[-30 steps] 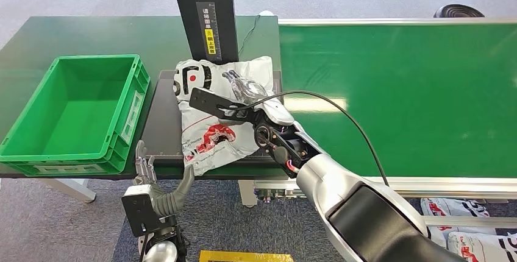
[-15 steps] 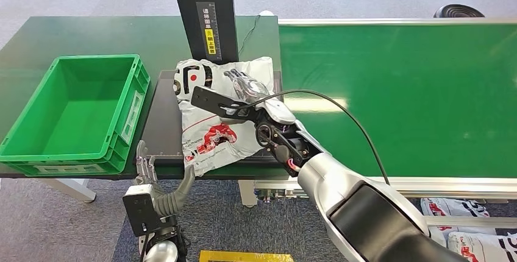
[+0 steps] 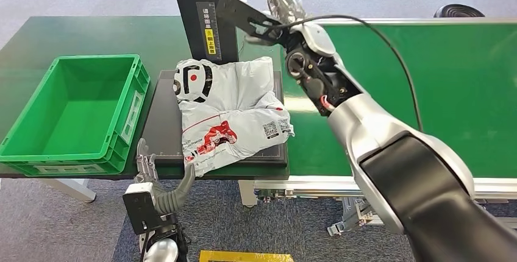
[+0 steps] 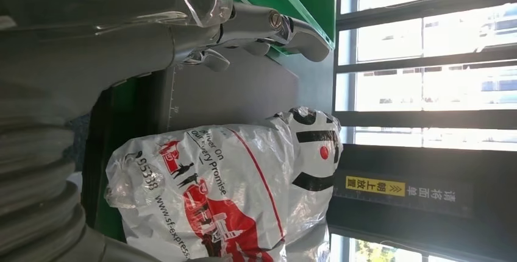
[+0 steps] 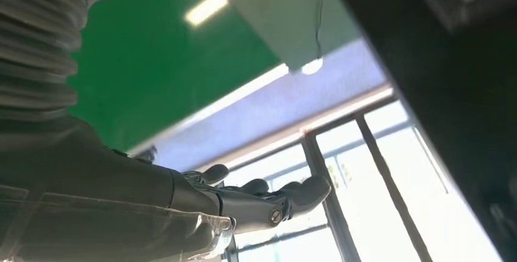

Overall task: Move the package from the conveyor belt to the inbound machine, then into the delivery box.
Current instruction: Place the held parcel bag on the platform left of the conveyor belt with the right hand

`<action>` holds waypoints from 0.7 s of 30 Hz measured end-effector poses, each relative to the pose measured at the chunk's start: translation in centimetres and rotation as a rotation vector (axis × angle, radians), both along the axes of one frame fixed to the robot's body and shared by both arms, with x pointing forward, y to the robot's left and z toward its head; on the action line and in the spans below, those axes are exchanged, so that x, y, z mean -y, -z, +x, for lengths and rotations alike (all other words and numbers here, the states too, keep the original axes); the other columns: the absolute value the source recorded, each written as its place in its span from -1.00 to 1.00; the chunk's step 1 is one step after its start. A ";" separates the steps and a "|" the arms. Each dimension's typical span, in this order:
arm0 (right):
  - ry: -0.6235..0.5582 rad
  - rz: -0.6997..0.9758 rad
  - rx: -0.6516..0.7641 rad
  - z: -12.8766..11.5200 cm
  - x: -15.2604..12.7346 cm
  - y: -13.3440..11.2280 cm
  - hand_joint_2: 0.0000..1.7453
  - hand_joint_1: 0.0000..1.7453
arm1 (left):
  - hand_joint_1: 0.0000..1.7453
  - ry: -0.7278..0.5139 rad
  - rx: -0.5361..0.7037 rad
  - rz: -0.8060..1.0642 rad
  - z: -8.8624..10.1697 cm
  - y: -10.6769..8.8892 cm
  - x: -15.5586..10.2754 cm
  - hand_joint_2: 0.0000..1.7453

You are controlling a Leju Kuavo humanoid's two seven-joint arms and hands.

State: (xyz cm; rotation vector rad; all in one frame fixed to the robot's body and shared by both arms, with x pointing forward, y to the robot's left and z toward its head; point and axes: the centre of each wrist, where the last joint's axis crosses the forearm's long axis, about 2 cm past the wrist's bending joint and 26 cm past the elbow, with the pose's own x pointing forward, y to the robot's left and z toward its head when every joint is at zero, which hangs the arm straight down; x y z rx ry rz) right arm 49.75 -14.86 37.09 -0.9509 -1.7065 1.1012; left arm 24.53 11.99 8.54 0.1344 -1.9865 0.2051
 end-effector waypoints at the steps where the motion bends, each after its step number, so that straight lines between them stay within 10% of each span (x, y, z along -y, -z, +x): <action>1: 0.003 -0.001 0.012 0.2 0.4 -0.9 1.00 -1.00 | -1.00 0.001 0.003 0.000 0.1 -0.1 0.0 1.00; 13: -0.201 0.310 0.229 1.2 4.9 -4.2 1.00 -1.00 | -1.00 -0.047 0.011 0.003 0.2 -0.4 -0.3 1.00; 21: -0.343 0.751 0.238 -2.0 8.8 10.6 1.00 -1.00 | -1.00 -0.122 -0.008 -0.003 -1.6 0.1 -1.5 1.00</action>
